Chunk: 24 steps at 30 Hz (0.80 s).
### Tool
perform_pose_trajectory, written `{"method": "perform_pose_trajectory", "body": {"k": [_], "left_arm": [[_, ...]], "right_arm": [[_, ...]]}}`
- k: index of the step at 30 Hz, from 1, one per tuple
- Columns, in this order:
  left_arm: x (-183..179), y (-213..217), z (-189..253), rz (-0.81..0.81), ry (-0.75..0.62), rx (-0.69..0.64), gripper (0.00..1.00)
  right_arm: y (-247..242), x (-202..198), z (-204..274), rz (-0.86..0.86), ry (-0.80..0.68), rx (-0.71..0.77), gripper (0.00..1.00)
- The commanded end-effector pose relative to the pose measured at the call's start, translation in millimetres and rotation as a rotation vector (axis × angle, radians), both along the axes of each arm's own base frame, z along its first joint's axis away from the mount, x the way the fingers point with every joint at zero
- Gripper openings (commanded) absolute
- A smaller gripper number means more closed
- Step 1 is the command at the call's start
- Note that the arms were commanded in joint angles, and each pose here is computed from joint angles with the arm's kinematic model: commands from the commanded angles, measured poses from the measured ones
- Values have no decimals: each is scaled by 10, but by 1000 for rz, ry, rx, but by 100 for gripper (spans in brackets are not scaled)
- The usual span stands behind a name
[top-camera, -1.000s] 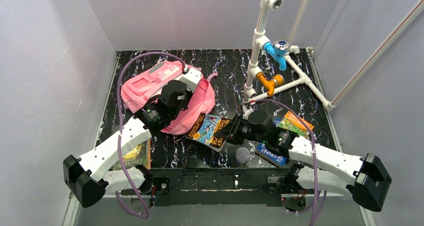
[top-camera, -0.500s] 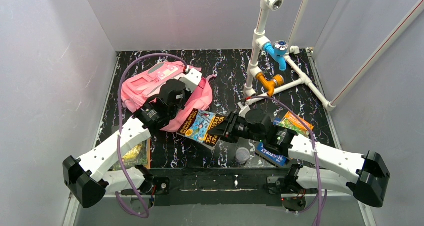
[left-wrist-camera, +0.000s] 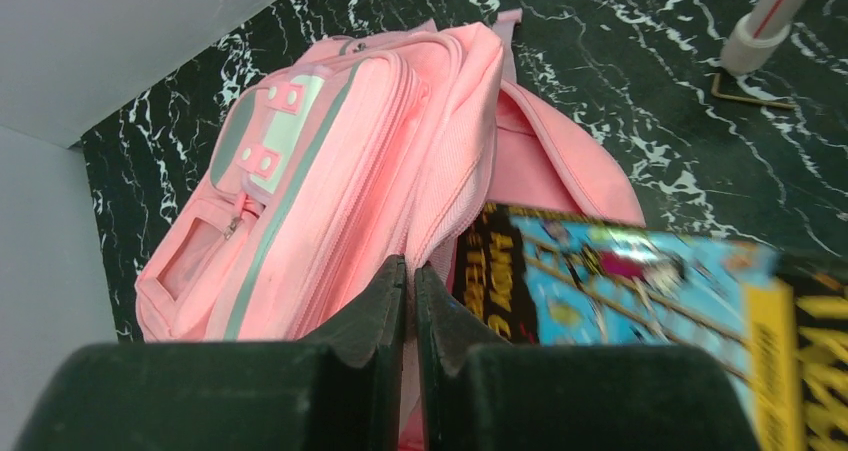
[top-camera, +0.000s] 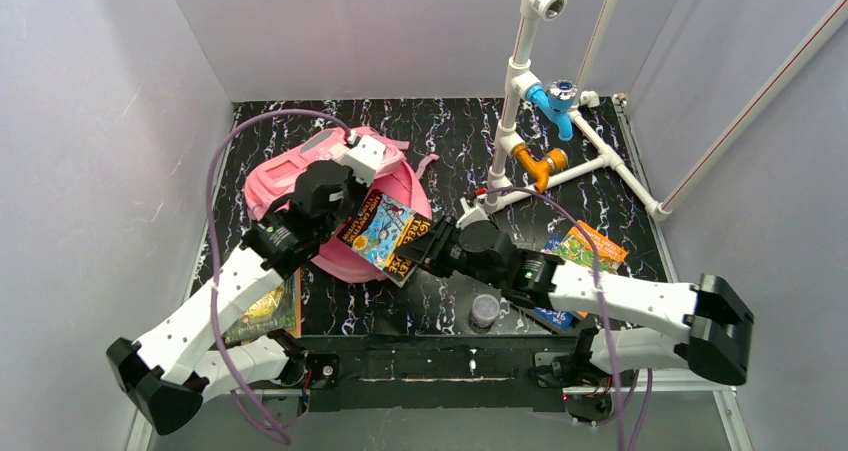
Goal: Pack the student bag
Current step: Place the book in the student bag.
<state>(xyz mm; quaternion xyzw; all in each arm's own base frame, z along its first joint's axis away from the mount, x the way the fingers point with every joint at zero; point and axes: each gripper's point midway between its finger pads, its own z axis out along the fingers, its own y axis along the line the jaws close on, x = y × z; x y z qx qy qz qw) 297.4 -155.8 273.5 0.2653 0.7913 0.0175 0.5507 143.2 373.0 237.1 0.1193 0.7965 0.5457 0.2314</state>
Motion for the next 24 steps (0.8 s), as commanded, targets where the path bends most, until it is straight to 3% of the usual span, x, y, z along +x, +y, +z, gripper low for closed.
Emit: {"method": "perform_pose_trajectory", "body": {"k": [1, 10, 15, 24], "left_arm": [[-248, -60, 659, -107, -112, -166, 0], [-334, -156, 688, -184, -97, -178, 0], [-347, -173, 814, -202, -128, -192, 0], [-516, -276, 959, -329, -163, -209, 0]], "right_arm": [[125, 668, 426, -235, -119, 118, 1], [508, 1221, 596, -251, -128, 288, 1], [790, 1442, 220, -273, -27, 275, 1], [1007, 1949, -303, -297, -52, 217, 1]]}}
